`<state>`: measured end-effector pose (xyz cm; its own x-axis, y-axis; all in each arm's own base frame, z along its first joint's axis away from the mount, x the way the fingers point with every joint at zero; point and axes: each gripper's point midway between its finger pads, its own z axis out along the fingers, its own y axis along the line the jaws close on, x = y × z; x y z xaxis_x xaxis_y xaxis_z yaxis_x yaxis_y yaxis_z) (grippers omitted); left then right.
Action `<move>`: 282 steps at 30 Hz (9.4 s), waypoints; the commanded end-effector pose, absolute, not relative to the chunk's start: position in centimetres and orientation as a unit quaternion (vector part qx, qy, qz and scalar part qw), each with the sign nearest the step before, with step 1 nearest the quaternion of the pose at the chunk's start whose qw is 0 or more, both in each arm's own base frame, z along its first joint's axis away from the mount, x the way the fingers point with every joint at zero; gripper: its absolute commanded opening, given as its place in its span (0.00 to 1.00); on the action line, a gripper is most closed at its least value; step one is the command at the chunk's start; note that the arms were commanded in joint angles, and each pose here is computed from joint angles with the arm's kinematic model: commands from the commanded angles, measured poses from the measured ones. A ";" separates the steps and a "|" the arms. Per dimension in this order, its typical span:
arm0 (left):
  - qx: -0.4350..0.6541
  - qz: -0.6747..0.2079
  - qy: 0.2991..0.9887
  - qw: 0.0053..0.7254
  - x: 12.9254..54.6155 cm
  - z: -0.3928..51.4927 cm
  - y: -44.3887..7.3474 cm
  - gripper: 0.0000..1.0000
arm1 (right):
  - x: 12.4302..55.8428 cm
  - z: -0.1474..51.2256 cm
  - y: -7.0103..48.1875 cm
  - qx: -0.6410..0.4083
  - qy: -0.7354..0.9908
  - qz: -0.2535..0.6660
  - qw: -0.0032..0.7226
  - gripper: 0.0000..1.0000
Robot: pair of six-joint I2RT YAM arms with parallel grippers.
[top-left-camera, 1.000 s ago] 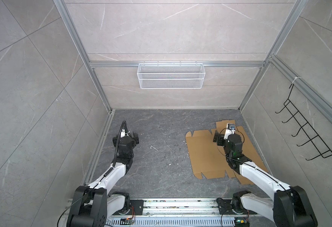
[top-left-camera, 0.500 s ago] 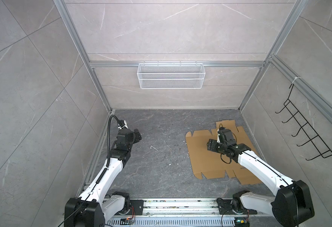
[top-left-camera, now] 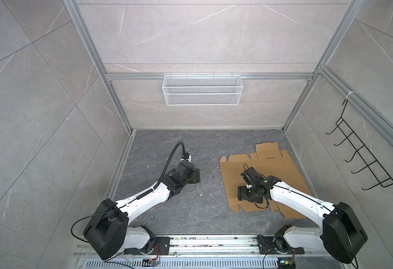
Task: Fold the paper box
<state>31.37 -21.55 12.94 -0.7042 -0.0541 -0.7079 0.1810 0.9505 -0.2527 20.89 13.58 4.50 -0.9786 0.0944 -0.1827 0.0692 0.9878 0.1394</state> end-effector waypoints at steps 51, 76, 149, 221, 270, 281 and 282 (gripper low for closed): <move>0.027 -0.236 0.911 0.337 31.8 12.2 -27.2 0.77 | 25.2 5.6 16.4 0.020 0.990 0.106 0.089 0.76; -0.046 -0.224 0.930 0.287 28.3 4.6 -23.9 0.77 | 36.3 2.2 22.1 -0.013 0.986 0.105 0.131 0.75; -0.040 -0.284 0.933 0.217 28.8 4.6 -22.2 0.63 | 35.9 7.4 12.7 0.070 0.940 0.279 0.182 0.25; -0.030 -0.271 0.939 0.209 28.4 3.1 -23.1 0.63 | 36.7 5.9 16.2 -0.044 0.977 -0.010 0.210 0.13; -0.027 -0.263 0.942 0.207 28.1 2.9 -23.4 0.63 | 36.4 4.0 13.5 0.020 0.968 0.209 0.137 0.59; -0.031 -0.263 0.942 0.208 27.7 3.0 -23.1 0.63 | 37.4 3.7 15.0 0.025 0.956 0.251 0.148 0.26; -0.031 -0.263 0.942 0.207 27.7 3.0 -23.2 0.63 | 37.3 3.8 14.9 0.025 0.956 0.251 0.148 0.23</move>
<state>28.68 -23.36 3.70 -0.8963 -0.1672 -0.4107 0.0774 0.8530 -0.5162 37.49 14.11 3.46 -0.9557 0.1240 -0.2669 -0.0106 0.8917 0.4524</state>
